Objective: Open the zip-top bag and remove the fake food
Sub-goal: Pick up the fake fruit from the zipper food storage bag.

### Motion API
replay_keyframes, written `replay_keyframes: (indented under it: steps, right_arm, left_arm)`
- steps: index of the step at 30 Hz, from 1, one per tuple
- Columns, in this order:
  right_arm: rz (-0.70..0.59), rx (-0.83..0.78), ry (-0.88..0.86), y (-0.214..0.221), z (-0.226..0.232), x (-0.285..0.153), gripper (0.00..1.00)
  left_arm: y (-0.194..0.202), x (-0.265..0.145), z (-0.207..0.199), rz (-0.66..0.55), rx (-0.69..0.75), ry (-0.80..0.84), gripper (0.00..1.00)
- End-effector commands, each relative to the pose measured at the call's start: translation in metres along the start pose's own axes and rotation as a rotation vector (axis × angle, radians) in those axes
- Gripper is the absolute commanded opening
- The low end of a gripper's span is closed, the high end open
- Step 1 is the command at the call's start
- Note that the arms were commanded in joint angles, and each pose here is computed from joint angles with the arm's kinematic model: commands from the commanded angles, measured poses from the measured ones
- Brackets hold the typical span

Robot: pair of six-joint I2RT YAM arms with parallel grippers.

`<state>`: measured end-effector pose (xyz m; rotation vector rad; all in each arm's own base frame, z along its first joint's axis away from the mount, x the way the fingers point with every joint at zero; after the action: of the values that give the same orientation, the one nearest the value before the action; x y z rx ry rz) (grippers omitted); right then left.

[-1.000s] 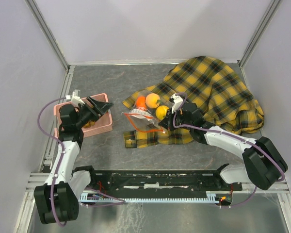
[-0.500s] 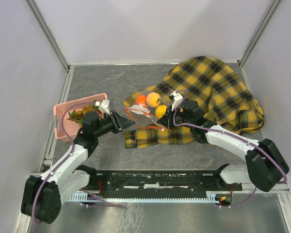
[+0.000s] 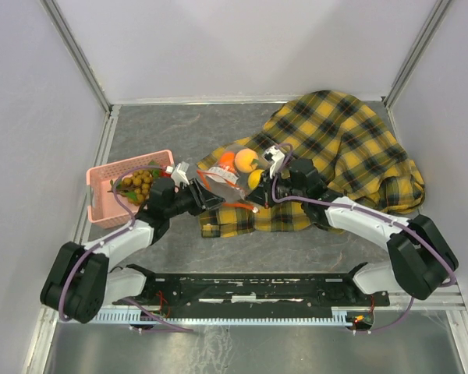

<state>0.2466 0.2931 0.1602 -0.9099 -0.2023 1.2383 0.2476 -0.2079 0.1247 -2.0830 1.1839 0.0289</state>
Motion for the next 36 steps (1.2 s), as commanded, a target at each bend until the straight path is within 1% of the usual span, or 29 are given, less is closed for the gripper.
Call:
replay_keyframes:
  steps: [1,5,9,11,15,18,21,23,25,28,29,32,36]
  right_arm:
    - [-0.008,-0.116,-0.132,-0.022,0.033,0.009,0.02]
    - [0.049,-0.11,-0.136,-0.015,0.028,0.018,0.05]
    - [0.07,-0.119,-0.125,-0.009,0.025,0.016,0.14]
    - [0.062,-0.139,-0.113,-0.011,0.026,0.011,0.2]
    - [0.021,-0.173,-0.094,-0.021,0.032,-0.001,0.36]
    - [-0.042,-0.176,-0.085,-0.033,0.037,-0.009,0.42]
    - [-0.145,-0.142,-0.059,-0.053,0.037,-0.02,0.43]
    - [-0.217,-0.079,0.009,-0.065,0.024,-0.028,0.42]
    - [-0.29,-0.004,0.147,-0.075,-0.002,-0.037,0.41]
    - [-0.383,0.098,0.4,-0.081,-0.048,-0.055,0.35]
    - [-0.4,0.119,0.459,-0.082,-0.059,-0.058,0.33]
    - [-0.403,0.152,0.573,-0.08,-0.085,-0.06,0.28]
    - [-0.354,0.175,0.621,-0.076,-0.107,-0.043,0.21]
  left_arm:
    - [-0.031,0.017,-0.011,-0.085,0.041,0.026,0.41]
    - [-0.032,0.028,-0.007,-0.08,0.032,0.03,0.4]
    - [-0.034,0.032,-0.008,-0.085,0.039,0.043,0.41]
    - [-0.034,0.031,-0.008,-0.085,0.043,0.047,0.41]
    - [-0.029,0.025,-0.005,-0.079,0.053,0.024,0.43]
    - [-0.025,0.024,0.0,-0.06,0.061,0.001,0.47]
    - [-0.023,0.026,0.002,-0.049,0.057,0.0,0.49]
    - [-0.023,0.028,0.002,-0.049,0.058,0.002,0.49]
    - [-0.023,0.028,0.003,-0.051,0.06,0.002,0.49]
    - [-0.024,0.028,0.002,-0.057,0.066,0.004,0.49]
    - [-0.024,0.028,0.002,-0.059,0.066,0.005,0.49]
    - [-0.024,0.028,0.003,-0.065,0.065,0.005,0.49]
    - [-0.022,0.029,0.005,-0.062,0.058,0.007,0.5]
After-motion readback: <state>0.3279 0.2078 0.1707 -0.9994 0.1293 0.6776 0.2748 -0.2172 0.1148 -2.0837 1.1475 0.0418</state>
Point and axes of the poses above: each gripper's point midway between its finger pads, its own x axis out along the fingers, its own z axis along the line the jaws close on, y = z × x, the point moved 2 cm from there along -x, back along the fingers, and after that the axes turned 11 degrees about x, right-handed, at the moved point
